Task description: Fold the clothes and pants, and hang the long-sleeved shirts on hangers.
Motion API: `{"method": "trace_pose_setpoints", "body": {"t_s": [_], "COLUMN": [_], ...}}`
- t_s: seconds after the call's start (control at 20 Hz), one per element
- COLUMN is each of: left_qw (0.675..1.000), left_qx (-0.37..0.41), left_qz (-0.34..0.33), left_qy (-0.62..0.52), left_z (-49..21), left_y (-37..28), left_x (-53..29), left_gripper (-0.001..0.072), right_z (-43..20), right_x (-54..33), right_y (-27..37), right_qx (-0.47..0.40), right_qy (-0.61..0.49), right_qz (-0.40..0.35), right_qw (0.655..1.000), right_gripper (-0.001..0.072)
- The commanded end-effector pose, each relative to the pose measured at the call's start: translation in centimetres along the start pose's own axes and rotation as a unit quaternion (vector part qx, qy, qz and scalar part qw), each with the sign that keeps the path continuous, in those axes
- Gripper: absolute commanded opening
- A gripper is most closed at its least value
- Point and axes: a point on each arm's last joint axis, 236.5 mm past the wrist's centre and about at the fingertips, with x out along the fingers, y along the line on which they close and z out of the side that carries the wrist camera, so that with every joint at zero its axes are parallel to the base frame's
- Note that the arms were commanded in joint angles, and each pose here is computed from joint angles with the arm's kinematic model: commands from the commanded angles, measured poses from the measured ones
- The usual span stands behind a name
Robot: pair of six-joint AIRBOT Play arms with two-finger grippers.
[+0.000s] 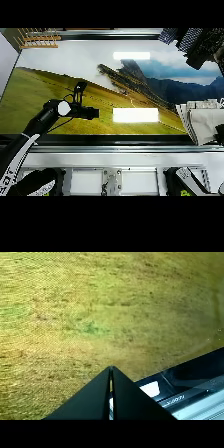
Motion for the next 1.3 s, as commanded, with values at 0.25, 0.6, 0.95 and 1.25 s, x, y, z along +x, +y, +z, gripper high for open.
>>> {"method": "trace_pose_setpoints", "body": {"t_s": [0.25,0.6,0.95,1.25], "left_qw": [1.000,0.995,0.995,0.996], "left_qx": [-0.011,-0.026,-0.025,-0.025], "left_qz": [0.002,-0.006,-0.006,-0.006], "left_qy": [-0.027,-0.092,-0.092,-0.090], "left_z": [1.3,1.8,1.8,1.7], "left_y": [0.8,0.9,0.8,0.8], "left_x": [-1.6,-3.6,-3.6,-3.6], "left_gripper": [0.0004,0.0004,0.0004,0.0004], "right_z": [3.4,-0.9,-19.9,-23.6], "right_x": [-4.5,-13.2,-17.1,-18.3], "right_y": [-0.5,19.2,29.0,29.5], "right_qx": [-0.052,-0.284,-0.468,-0.502], "right_qy": [-0.055,-0.155,-0.011,0.012], "right_qz": [-0.032,0.215,0.383,0.405], "right_qw": [0.997,0.921,0.796,0.764], "right_gripper": [0.0505,0.0513,0.0512,0.0508]}}
